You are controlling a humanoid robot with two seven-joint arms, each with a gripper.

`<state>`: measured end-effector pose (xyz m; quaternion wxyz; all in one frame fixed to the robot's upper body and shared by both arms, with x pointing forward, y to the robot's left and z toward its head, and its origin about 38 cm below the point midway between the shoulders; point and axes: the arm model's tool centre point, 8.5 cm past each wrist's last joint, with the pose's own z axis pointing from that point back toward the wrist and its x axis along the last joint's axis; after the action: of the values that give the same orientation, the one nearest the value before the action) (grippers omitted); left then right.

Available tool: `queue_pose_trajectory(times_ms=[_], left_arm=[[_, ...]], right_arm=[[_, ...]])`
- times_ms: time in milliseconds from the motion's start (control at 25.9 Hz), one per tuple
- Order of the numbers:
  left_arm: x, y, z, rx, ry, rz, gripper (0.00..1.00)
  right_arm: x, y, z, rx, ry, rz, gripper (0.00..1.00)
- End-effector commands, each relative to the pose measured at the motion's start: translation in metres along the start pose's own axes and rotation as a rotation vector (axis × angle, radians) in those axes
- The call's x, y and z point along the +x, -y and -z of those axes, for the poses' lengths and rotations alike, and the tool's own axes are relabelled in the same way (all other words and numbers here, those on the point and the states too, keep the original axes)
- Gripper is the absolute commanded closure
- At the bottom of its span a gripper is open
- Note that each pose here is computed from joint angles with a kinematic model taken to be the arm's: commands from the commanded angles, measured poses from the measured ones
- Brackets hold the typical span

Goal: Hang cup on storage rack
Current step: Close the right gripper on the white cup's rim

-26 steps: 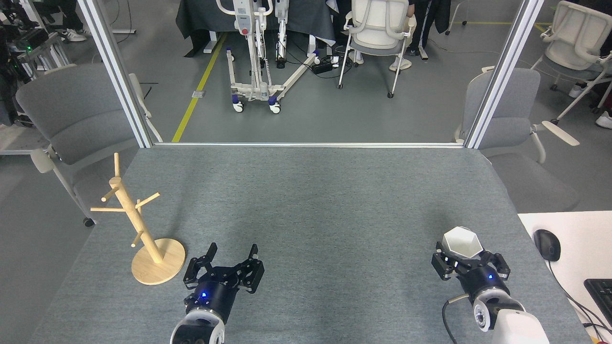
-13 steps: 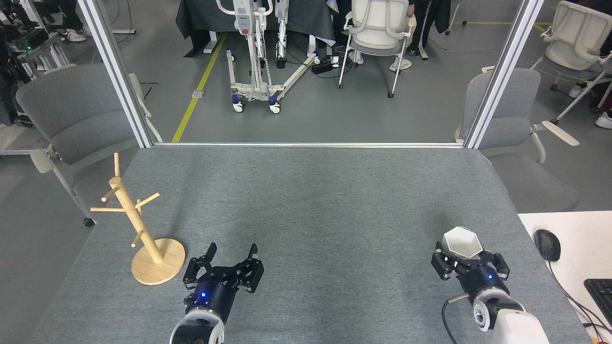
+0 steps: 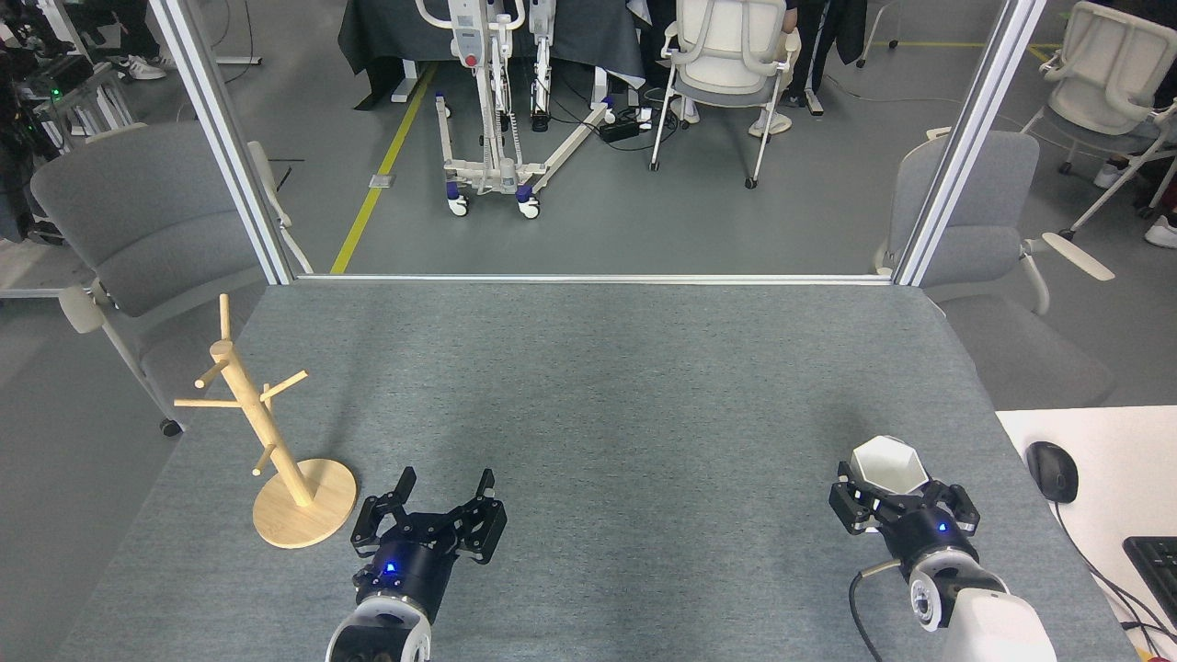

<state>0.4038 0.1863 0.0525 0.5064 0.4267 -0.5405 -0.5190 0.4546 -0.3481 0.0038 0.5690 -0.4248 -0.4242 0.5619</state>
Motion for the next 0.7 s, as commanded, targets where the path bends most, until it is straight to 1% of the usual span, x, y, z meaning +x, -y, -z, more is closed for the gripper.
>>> queue_pose_trajectory(times_ms=[0,116,425,619,657], left_arm=[[-0.0008,0.0001,-0.0003,-0.001,-0.001,0.001,0.01],[-0.0009,0.0014,-0.0012,-0.004,-0.002,0.0,0.01],[-0.0009,0.0014,-0.0012,-0.004,-0.002,0.0,0.01],[-0.0009,0.0014,-0.0012,-0.004,-0.002,0.0,0.01],[-0.0009,0.0015,-0.0012,-0.005,-0.002,0.0,0.01]], right_arm=[[0.0003,0.0008,0.0041,0.01,-0.001,0.005,0.01],[0.0001,0.0083,0.0076,-0.002,-0.001,0.004,0.01],[0.0001,0.0082,0.0076,-0.001,-0.001,0.0,0.02],[-0.0008,0.0071,0.0071,0.001,-0.002,-0.004,0.08],[-0.0004,0.007,0.0071,0.002,-0.001,-0.005,0.1]])
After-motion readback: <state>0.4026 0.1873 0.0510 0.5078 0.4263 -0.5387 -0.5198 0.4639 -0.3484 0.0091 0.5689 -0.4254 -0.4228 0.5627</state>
